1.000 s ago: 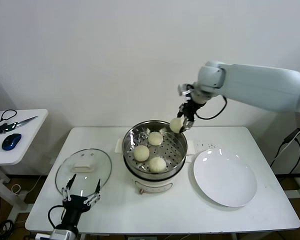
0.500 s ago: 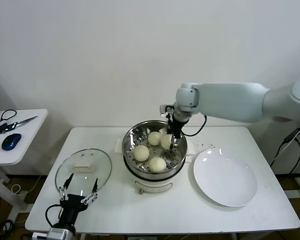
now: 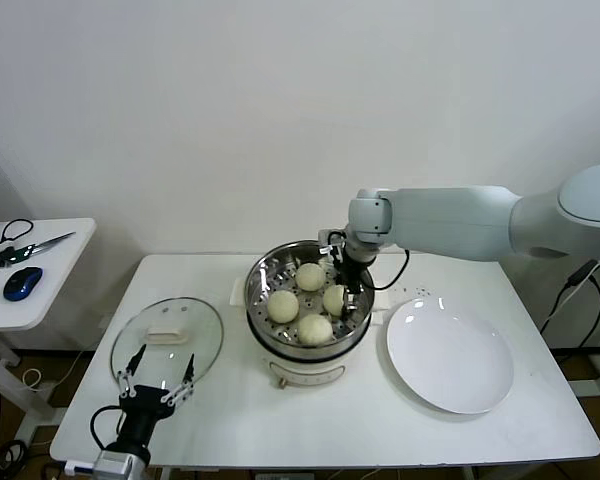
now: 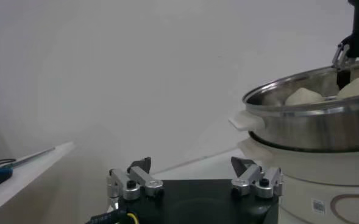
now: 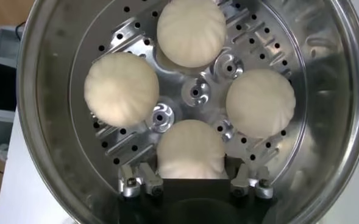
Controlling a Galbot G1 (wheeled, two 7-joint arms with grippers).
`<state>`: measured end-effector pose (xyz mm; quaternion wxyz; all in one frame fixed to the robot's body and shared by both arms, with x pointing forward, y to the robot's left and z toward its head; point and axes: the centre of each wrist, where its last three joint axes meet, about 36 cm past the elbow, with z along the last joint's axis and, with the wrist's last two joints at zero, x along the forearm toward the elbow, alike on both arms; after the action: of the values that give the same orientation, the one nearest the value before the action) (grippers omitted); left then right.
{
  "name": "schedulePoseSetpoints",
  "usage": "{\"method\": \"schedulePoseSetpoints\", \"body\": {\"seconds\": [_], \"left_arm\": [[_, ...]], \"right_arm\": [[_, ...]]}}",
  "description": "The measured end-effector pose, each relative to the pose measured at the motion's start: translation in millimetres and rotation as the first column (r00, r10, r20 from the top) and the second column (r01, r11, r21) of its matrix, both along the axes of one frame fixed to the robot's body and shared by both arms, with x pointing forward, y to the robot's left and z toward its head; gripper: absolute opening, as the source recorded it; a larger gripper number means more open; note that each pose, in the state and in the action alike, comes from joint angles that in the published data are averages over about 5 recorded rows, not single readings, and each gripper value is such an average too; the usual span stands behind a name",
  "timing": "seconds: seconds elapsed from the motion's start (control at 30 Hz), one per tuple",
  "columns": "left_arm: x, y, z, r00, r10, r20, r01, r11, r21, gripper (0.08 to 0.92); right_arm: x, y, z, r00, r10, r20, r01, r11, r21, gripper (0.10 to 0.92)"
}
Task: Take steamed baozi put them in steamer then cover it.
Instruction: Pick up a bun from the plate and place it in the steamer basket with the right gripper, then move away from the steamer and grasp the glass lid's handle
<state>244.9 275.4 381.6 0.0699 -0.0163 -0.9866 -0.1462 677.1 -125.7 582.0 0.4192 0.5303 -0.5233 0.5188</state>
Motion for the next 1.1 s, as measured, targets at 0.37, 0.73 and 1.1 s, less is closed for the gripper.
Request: {"method": "schedulePoseSetpoints", "body": {"seconds": [0.37, 0.73, 1.1], "left_arm": [[1.1, 1.0, 0.3, 1.0, 0.0, -0.001, 0.0, 1.0, 0.005, 0.823], [2.0, 7.2, 0.2, 0.9999, 0.014, 0.003, -0.014, 0.999, 0.034, 0.823], [7.5, 6.3, 5.5, 0.9992, 0.032, 0.024, -0.033, 0.998, 0.045, 0.823]], "right_arm": [[-0.3, -10.0, 22.2, 1.0, -0.002, 0.011, 0.002, 0.999, 0.05, 0.823], [-2.1, -64.2, 58.0, 0.993, -0.02, 0.112, -0.011, 0.964, 0.266, 0.823], [-40.1, -164.1, 11.6, 0.942, -0.204, 0.265, -0.024, 0.748, 0.663, 0.823]]}}
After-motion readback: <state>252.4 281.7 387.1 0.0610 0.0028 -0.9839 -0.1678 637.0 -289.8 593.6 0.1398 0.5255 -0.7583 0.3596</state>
